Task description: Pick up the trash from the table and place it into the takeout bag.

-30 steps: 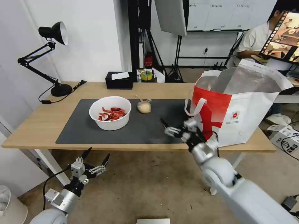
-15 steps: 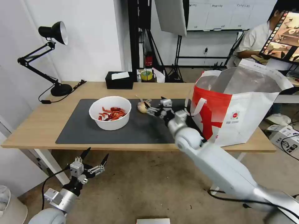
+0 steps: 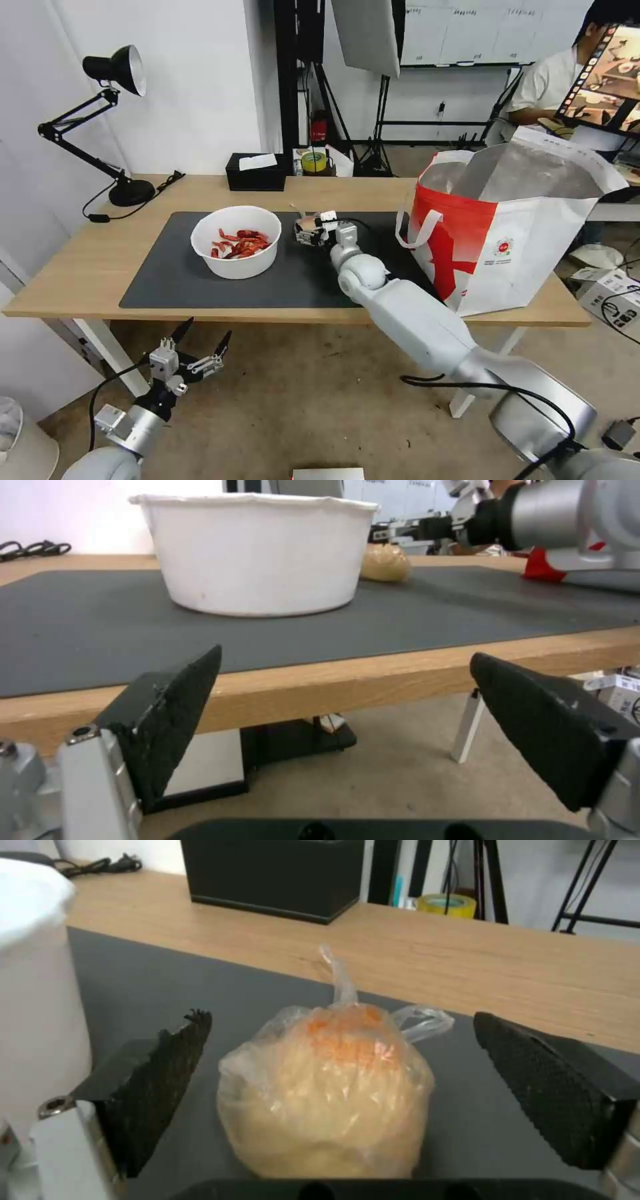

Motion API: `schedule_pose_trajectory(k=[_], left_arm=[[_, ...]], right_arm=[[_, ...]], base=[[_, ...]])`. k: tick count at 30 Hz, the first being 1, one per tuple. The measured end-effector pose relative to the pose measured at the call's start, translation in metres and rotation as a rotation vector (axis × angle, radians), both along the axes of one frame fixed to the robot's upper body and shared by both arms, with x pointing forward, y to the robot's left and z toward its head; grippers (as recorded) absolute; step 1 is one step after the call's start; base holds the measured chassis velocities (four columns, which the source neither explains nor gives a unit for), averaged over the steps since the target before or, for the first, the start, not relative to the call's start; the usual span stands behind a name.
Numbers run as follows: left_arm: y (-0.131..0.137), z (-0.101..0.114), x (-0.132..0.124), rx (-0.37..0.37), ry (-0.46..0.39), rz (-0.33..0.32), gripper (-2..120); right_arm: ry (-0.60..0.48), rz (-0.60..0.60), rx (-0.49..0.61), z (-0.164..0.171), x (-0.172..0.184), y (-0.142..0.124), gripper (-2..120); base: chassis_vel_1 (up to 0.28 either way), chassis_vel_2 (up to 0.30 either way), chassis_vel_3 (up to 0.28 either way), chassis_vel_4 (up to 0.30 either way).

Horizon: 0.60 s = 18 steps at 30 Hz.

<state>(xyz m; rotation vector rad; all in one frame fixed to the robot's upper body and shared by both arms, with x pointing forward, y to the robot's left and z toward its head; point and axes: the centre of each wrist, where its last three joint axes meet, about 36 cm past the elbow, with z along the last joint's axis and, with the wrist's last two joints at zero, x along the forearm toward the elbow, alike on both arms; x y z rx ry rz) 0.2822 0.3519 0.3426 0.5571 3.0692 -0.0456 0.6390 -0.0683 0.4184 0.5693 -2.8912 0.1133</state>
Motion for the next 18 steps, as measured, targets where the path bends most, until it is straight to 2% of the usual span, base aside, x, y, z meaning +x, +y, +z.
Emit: schedule_pose_trajectory(k=[18], left_arm=[[0.001,0.0,-0.002,-0.006,-0.002,0.0,100]], right_arm=[[0.061,0.02,-0.05,-0.014,0.008,0.007,100]], base=[[0.0,0.0,0.0,0.0]])
